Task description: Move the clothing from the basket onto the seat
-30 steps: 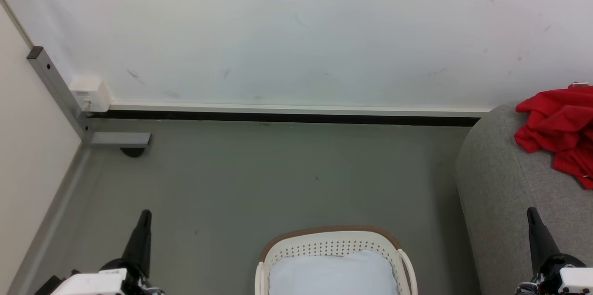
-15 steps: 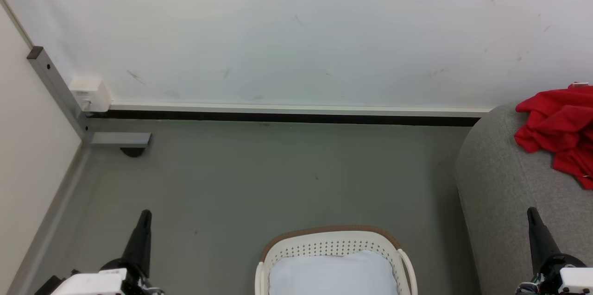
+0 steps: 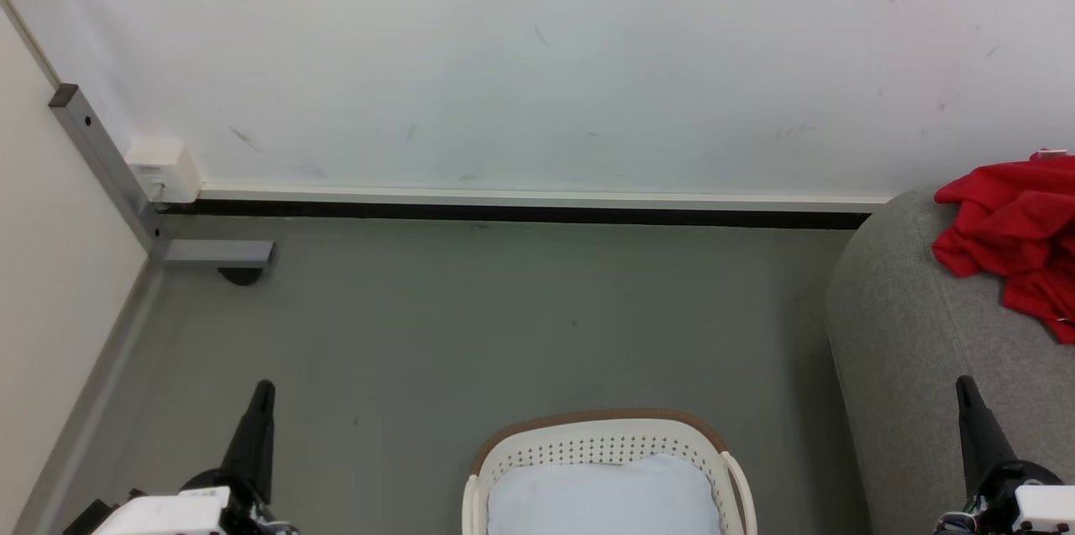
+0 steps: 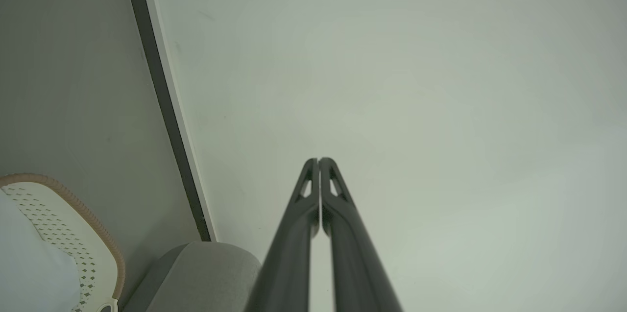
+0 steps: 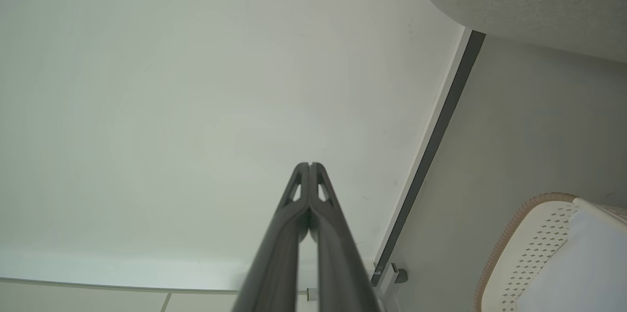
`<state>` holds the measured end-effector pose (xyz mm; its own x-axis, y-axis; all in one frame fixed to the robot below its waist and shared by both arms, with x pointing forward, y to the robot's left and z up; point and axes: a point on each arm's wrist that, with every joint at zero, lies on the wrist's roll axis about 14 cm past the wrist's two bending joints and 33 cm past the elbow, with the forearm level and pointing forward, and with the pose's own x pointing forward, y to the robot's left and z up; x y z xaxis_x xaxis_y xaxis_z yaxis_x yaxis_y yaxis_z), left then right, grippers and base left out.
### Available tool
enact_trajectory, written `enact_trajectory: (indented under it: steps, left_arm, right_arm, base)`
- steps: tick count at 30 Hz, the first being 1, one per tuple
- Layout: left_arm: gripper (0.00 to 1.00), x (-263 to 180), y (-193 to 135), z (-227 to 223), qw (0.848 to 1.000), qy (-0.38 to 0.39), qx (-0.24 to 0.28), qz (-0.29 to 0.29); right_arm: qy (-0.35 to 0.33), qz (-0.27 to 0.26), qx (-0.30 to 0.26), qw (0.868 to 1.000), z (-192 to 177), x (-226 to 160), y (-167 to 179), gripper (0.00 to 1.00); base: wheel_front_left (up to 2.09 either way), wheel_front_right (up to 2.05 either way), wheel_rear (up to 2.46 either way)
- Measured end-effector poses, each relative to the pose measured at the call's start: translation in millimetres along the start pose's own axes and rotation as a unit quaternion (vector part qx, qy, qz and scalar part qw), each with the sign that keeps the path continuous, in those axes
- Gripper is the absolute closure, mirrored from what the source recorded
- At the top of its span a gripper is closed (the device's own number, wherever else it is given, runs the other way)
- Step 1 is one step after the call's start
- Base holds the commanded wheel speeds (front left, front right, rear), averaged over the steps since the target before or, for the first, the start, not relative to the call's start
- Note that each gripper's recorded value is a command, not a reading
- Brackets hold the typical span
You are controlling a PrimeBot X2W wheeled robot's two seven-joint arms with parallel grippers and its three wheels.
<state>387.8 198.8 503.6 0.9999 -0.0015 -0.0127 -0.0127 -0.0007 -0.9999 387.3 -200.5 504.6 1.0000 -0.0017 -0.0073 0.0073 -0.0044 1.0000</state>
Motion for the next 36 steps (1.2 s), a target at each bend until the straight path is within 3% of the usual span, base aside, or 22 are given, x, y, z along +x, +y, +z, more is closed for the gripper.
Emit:
enact_trajectory:
  steps: [36]
  left_arm:
    - [1.0,0.0,-0.2,0.0,1.0,0.0,0.0,0.0]
  right_arm:
    - [0.002,0.0,0.001,1.0,-0.8,-0.1,-0.1,1.0]
  base:
    - [0.0,0.0,0.0]
